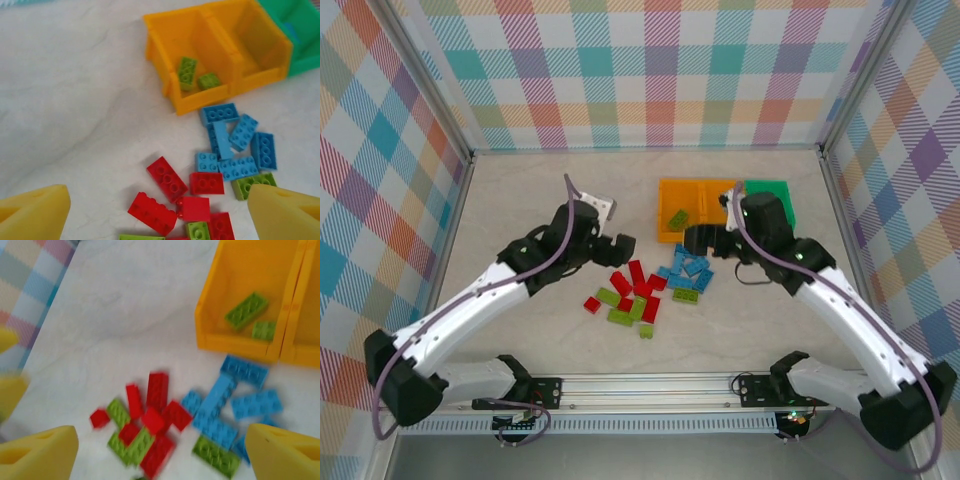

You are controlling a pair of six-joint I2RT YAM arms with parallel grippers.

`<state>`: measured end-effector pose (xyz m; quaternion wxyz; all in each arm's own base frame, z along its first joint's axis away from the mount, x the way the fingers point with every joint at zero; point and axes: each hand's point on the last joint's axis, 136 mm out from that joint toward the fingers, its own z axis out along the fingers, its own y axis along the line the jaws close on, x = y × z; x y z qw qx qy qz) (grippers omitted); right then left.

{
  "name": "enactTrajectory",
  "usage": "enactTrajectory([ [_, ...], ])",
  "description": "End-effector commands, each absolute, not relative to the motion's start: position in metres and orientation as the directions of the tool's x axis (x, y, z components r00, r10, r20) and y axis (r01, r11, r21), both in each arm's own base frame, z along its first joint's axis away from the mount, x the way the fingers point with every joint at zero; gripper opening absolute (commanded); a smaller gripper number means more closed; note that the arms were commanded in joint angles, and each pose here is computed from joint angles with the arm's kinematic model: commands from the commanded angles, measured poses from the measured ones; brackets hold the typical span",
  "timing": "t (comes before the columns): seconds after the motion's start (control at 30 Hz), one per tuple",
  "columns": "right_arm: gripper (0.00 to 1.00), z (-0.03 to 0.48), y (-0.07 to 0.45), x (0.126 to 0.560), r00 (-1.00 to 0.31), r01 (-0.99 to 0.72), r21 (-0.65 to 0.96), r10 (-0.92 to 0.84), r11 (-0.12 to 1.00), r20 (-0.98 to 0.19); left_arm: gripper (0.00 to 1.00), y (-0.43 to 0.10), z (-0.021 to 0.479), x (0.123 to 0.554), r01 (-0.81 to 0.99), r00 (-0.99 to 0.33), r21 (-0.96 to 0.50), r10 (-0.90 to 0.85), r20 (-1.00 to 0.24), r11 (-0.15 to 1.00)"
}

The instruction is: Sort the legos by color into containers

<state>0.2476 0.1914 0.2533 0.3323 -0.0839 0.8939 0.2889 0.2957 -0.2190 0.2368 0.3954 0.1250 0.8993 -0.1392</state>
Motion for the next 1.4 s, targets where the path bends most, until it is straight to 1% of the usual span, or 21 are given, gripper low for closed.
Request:
enactTrajectory([
  [0.0,0.94,0.223,0.182,0.192,-0.882,-0.302,0.479,-0.051,0.824,-0.469,0.86,-0.205,0.194,0.306,-0.034,-0.786,-0.241,-0.175,-0.593,0.97],
  [0.07,1.0,0.22,0.179,0.171,-0.9,-0.313,0.453,-0.107,0.835,-0.423,0.84,-0.215,0.173,0.313,-0.1,-0.823,-0.234,-0.212,-0.526,0.967],
  [0.2,1.0,0.213,0.182,0.148,-0.91,-0.348,0.403,-0.202,0.847,-0.361,0.82,-0.241,0.136,0.321,-0.128,-0.876,-0.221,-0.215,-0.431,0.967],
  [0.37,1.0,0.2,0.196,0.144,-0.917,-0.358,0.388,-0.242,0.849,-0.317,0.68,-0.248,0.105,0.33,-0.196,-0.892,-0.166,-0.246,-0.378,0.966],
  [0.6,1.0,0.196,0.197,0.143,-0.927,-0.314,0.412,-0.183,0.855,-0.327,0.66,-0.28,0.072,0.339,-0.169,-0.933,-0.198,-0.221,-0.285,0.966],
  [0.67,1.0,0.198,0.192,0.141,-0.931,-0.295,0.412,-0.161,0.862,-0.329,0.64,-0.279,0.063,0.339,-0.176,-0.937,-0.175,-0.219,-0.271,0.969],
  [0.8,1.0,0.204,0.184,0.14,-0.932,-0.256,0.418,-0.107,0.872,-0.347,0.6,-0.263,0.045,0.331,-0.208,-0.946,-0.079,-0.221,-0.238,0.975],
  [0.93,1.0,0.205,0.182,0.141,-0.931,-0.238,0.434,-0.077,0.869,-0.357,0.58,-0.262,0.029,0.325,-0.197,-0.956,-0.059,-0.206,-0.211,0.979],
  [0.97,1.0,0.204,0.183,0.141,-0.931,-0.24,0.434,-0.079,0.869,-0.357,0.56,-0.263,0.026,0.325,-0.195,-0.957,-0.062,-0.203,-0.205,0.979],
  [1.03,1.0,0.202,0.183,0.143,-0.931,-0.24,0.423,-0.084,0.873,-0.355,0.46,-0.271,0.021,0.326,-0.184,-0.962,-0.086,-0.197,-0.187,0.979],
  [1.13,1.0,0.2,0.185,0.147,-0.929,-0.249,0.403,-0.099,0.881,-0.357,0.35,-0.282,0.02,0.327,-0.181,-0.965,-0.136,-0.203,-0.169,0.974],
  [1.27,1.0,0.202,0.183,0.154,-0.918,-0.251,0.379,-0.095,0.891,-0.384,0.28,-0.289,0.035,0.33,-0.159,-0.963,-0.187,-0.194,-0.186,0.969],
  [1.37,1.0,0.211,0.18,0.161,-0.896,-0.247,0.379,-0.061,0.892,-0.44,0.24,-0.292,0.069,0.338,-0.111,-0.948,-0.23,-0.173,-0.267,0.967],
])
